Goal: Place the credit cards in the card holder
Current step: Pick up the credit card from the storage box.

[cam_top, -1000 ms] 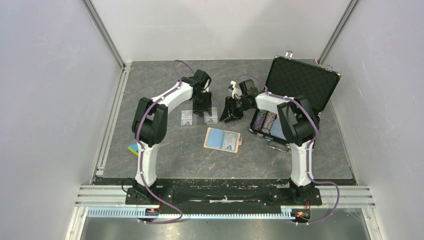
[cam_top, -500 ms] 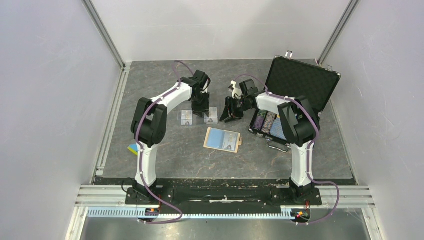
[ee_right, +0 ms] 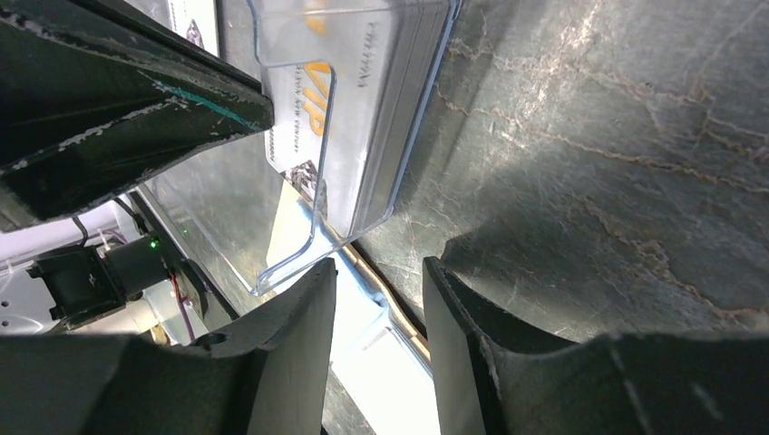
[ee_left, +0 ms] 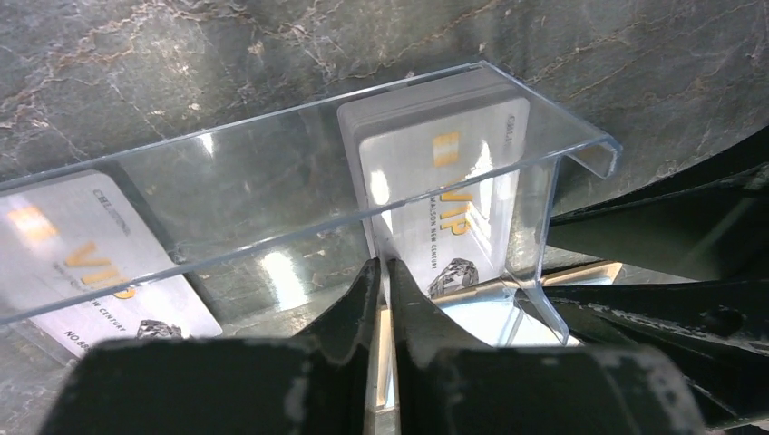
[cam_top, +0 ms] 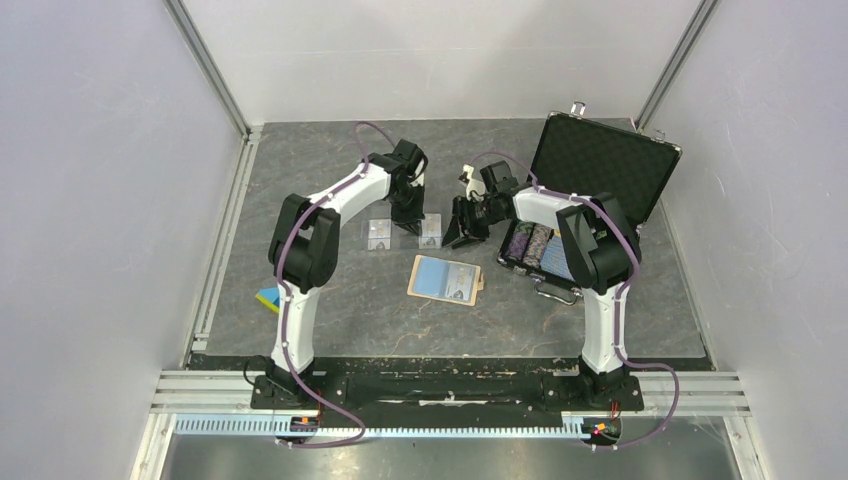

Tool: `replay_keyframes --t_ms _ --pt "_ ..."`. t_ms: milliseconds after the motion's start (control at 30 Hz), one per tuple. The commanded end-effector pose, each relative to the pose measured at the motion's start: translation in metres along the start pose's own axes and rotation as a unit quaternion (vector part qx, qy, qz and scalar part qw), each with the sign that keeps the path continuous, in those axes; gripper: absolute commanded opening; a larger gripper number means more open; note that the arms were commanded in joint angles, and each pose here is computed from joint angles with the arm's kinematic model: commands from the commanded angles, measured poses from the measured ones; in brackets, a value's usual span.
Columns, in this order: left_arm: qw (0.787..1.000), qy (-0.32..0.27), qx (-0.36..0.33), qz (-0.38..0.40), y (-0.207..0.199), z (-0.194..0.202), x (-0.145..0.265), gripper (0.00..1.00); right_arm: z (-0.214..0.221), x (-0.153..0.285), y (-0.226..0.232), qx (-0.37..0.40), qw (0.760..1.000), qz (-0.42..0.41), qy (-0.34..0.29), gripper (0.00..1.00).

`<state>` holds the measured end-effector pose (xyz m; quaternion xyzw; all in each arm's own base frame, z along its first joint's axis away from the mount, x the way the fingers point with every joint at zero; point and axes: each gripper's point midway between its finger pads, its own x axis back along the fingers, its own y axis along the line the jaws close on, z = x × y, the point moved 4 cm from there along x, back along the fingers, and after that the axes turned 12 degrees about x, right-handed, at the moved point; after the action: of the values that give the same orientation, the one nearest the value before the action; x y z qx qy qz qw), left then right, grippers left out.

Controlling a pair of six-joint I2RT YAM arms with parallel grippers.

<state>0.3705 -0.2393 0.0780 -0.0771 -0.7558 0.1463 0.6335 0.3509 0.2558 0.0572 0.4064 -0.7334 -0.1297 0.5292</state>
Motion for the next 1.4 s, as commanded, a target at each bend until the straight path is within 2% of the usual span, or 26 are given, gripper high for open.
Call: replay_keyframes --t_ms 0,67,167,400,533,700,867,1100,1367 --pt "0.999 0.0 -0.039 -0.003 -0.013 0.0 0.001 0.2 -0.011 0.011 0.014 0.03 0.999 -0.009 -0.024 0.43" --pt "0.999 0.001 -0.043 -0.01 -0.012 0.001 0.001 0.27 -0.011 0.011 0.014 0.031 0.999 -0.009 -0.024 0.43" --pt "0.999 0.008 -0.05 -0.014 -0.012 0.003 -0.001 0.3 -0.011 0.011 0.014 0.031 0.999 -0.008 -0.024 0.43" --pt "0.997 -0.001 -0.076 -0.033 -0.019 0.003 0.004 0.21 -0.009 0.012 0.014 0.03 0.999 -0.008 -0.023 0.43" --pt "0.995 -0.016 -0.089 -0.037 -0.026 0.0 0.013 0.2 -0.009 0.012 0.014 0.032 0.999 -0.008 -0.023 0.43" --pt "0.994 -0.033 -0.098 -0.024 -0.035 -0.005 0.026 0.25 -0.009 0.012 0.013 0.031 0.999 -0.008 -0.023 0.43" --pt "0.995 -0.041 -0.095 0.003 -0.047 -0.008 0.035 0.25 -0.009 0.012 0.014 0.031 0.999 -0.008 -0.023 0.43" --pt "0.993 -0.042 -0.076 0.074 -0.064 -0.004 0.039 0.26 -0.01 0.013 0.014 0.033 0.999 -0.008 -0.024 0.43" --pt "0.993 -0.024 -0.062 0.102 -0.067 -0.001 0.031 0.27 -0.011 0.013 0.014 0.032 0.999 -0.007 -0.026 0.43"
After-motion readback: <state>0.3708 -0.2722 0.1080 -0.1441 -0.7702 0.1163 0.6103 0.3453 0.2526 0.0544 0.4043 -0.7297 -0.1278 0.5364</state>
